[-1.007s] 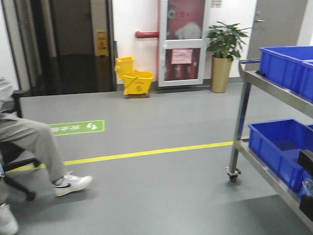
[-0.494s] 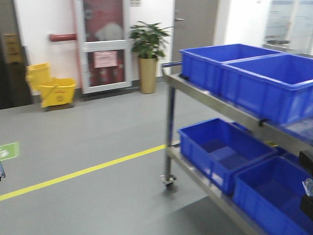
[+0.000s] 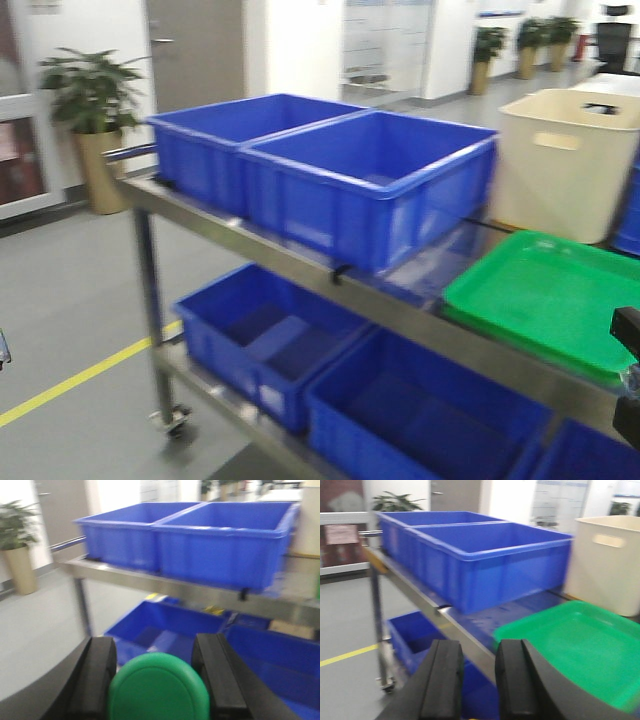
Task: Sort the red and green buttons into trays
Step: 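Drive the base up to the table with green and red trays, then lower left gripper into green tray and right gripper into red tray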
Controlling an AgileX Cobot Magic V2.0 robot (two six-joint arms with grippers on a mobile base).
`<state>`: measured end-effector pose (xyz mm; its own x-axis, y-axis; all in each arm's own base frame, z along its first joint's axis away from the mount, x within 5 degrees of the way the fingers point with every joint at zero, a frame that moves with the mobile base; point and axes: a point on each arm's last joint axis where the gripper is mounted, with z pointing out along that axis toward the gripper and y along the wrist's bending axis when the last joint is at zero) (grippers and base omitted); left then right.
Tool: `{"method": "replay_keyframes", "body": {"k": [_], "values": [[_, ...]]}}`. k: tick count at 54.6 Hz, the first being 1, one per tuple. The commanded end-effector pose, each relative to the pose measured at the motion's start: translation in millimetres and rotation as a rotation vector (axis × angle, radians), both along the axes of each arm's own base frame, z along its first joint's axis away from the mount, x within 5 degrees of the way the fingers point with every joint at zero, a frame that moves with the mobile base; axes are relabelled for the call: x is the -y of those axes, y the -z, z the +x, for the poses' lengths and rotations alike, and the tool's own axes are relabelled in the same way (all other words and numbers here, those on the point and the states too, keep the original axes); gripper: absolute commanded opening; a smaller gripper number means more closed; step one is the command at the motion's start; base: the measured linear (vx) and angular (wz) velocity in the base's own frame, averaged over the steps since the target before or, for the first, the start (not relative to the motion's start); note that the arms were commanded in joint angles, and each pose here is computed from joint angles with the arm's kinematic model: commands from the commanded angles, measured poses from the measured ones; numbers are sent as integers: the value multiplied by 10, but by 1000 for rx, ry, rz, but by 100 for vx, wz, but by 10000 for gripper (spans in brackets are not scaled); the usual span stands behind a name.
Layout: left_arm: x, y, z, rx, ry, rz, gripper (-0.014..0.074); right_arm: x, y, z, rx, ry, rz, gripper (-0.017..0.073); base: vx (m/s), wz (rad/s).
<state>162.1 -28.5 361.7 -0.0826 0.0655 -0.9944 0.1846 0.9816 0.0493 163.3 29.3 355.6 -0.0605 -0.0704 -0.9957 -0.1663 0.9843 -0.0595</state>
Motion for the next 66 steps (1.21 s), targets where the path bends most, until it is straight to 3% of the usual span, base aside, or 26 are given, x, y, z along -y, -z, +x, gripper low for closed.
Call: {"method": "replay_keyframes", "body": {"k": [1,37,66], "values": [[-4,-220,-16,125,-8,-41,-6,-36,-186,-26,97,-43,9,-9,30,-72],[-5,-221,-19,126,-8,-42,-6,-36,-186,-26,97,-43,9,-9,24,-67],[-4,-220,-16,125,-8,-42,-6,-36,-186,-26,97,-43,9,-9,18,-20]]}}
